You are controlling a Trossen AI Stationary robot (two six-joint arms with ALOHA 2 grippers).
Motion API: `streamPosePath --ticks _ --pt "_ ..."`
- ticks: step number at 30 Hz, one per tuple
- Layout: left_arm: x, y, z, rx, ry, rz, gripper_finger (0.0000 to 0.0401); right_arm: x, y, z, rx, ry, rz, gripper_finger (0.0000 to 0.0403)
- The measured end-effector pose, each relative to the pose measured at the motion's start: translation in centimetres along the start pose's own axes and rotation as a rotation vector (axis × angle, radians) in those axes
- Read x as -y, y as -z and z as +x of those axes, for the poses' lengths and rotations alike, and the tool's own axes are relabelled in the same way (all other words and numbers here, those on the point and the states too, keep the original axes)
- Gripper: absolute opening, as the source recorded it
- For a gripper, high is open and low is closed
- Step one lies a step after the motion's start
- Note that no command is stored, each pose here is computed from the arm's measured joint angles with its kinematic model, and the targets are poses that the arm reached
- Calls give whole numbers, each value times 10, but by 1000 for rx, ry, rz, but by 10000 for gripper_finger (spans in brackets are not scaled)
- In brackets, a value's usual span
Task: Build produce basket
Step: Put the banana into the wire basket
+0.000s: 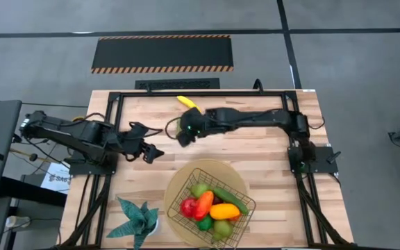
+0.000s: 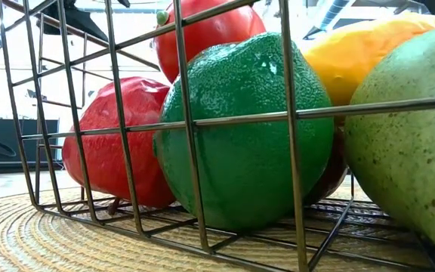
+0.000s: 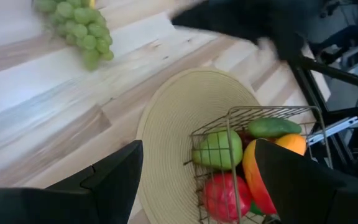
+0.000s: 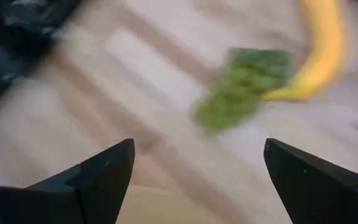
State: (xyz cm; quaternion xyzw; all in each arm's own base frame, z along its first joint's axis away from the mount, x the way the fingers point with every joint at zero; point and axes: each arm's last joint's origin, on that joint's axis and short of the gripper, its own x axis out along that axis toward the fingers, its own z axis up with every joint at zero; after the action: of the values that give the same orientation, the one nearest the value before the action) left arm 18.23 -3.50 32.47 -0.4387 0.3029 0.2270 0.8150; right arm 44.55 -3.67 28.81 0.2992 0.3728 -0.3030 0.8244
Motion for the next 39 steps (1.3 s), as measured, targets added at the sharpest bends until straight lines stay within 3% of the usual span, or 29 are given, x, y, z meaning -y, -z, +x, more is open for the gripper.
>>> streamPosePath --ticks 2,5,9,12,17,22,26,30,39 --pt "-6 0 -9 -1 -2 -13 295 4 -10 19 24 -27 34 374" --pt "-11 -2 -20 20 14 -36 295 23 -11 40 -30 84 75 374" --pt "-18 -3 -28 61 -10 -48 295 45 -24 41 -44 166 142 374" --pt "-24 -2 -30 57 -53 -40 295 53 -30 34 -121 111 166 374" --pt "-28 -2 -35 56 -63 -38 295 44 -32 -20 -176 -6 7 374" --pt "-31 -9 -32 105 -105 -14 295 74 -52 -67 -79 110 -127 374" --pt "-32 -27 -18 174 -168 32 295 106 -72 -89 -29 143 -116 374" --pt "-31 -54 0 155 -114 101 295 132 -88 -80 -33 166 -127 374" --pt "-48 -103 34 86 -2 101 295 147 -112 -8 -101 86 -184 374"
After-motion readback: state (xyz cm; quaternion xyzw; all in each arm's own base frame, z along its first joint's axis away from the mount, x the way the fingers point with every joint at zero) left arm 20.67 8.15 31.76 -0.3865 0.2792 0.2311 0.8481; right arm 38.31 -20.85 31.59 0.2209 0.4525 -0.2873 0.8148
